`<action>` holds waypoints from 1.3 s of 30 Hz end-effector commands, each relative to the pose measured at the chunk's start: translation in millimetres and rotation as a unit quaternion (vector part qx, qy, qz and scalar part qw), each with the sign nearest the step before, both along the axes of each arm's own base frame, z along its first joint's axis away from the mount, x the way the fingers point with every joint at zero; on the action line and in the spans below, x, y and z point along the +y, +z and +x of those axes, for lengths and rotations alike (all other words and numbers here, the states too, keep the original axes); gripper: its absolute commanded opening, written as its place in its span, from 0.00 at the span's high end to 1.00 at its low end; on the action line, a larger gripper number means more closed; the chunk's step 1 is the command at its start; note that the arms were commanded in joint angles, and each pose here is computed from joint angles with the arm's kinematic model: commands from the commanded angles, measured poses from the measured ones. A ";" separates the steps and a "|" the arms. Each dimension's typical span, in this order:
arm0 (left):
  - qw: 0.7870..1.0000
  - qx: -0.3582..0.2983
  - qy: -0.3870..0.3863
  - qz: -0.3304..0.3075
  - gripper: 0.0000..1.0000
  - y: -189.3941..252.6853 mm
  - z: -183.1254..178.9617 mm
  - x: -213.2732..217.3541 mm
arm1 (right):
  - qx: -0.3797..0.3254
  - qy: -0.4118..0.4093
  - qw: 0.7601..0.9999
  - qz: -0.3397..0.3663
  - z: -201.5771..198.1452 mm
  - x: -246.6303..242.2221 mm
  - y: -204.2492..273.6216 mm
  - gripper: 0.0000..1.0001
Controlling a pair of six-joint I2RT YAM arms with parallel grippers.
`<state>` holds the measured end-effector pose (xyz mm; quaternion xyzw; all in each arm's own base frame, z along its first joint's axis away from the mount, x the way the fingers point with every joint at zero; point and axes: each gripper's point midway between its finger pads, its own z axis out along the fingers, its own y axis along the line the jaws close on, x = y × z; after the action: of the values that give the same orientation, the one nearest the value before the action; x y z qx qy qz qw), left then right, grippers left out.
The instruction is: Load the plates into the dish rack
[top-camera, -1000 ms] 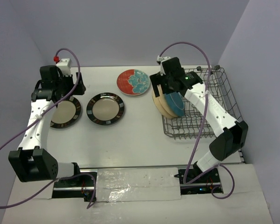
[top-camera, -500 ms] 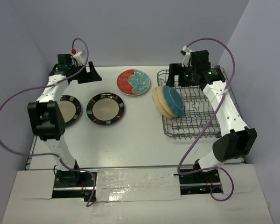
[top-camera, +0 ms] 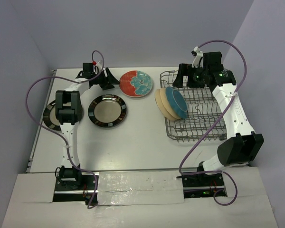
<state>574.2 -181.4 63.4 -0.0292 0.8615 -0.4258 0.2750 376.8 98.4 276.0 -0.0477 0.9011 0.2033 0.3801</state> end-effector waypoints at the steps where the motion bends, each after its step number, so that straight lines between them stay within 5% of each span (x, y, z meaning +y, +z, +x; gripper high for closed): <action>1: 0.999 -0.025 -0.005 -0.047 0.29 20.6 17.3 -20.4 | -0.026 0.001 1.000 0.011 0.1 0.1 15.7 0.00; 18: 0.991 0.098 0.030 -0.082 0.59 -37.8 16.9 -49.2 | -0.017 -0.011 1.000 0.009 4.5 -6.2 12.2 0.00; 24: 0.985 0.110 0.031 -0.130 0.99 -26.4 15.6 -49.9 | -0.012 -0.009 1.000 0.014 3.3 -5.0 9.8 0.00; 39: 0.973 -0.036 -0.030 -0.227 1.00 170.2 3.1 4.8 | -0.038 0.063 0.990 0.121 -7.8 35.0 27.3 0.00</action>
<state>595.0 -173.1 54.1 -0.2030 0.7980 -0.5378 0.1808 370.9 120.4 267.2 -0.0457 0.8863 0.2878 0.3600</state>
